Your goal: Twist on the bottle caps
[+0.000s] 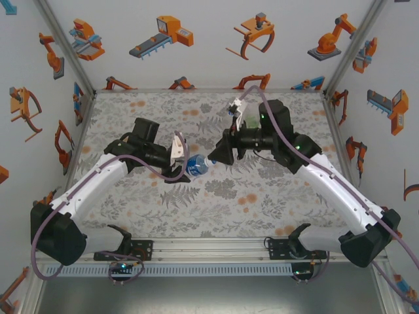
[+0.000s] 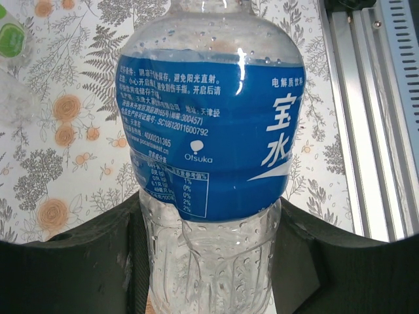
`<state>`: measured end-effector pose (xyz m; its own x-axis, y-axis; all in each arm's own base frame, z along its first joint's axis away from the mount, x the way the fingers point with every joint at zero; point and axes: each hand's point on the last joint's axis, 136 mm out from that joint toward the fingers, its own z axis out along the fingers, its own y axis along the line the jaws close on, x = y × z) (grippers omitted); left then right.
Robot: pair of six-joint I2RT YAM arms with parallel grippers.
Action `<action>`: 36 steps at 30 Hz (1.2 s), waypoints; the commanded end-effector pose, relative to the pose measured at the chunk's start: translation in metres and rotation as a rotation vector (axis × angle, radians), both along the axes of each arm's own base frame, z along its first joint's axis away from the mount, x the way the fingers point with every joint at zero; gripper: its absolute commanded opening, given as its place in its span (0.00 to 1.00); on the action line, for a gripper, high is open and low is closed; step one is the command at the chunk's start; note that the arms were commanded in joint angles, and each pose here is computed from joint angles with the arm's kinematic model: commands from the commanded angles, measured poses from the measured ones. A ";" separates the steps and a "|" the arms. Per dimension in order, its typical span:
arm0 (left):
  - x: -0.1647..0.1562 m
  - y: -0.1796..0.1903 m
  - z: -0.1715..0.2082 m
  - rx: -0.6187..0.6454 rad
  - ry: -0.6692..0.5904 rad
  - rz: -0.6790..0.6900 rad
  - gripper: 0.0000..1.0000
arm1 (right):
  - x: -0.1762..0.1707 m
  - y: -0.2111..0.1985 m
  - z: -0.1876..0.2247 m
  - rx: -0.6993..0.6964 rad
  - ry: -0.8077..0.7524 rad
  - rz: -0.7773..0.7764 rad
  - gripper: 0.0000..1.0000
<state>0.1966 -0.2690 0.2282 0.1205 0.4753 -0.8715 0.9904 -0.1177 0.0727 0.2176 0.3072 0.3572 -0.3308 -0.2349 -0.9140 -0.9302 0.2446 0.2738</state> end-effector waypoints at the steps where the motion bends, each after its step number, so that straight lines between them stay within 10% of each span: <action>1: -0.008 -0.004 0.019 -0.059 -0.037 -0.056 0.00 | -0.044 -0.004 0.011 0.000 -0.384 0.316 0.58; 27: -0.011 -0.006 0.018 -0.055 -0.026 -0.068 0.00 | -0.041 0.011 -0.031 -0.037 -0.436 0.409 0.38; 36: -0.011 -0.005 0.018 -0.051 -0.028 -0.067 0.00 | -0.020 0.012 -0.029 -0.068 -0.248 0.224 0.00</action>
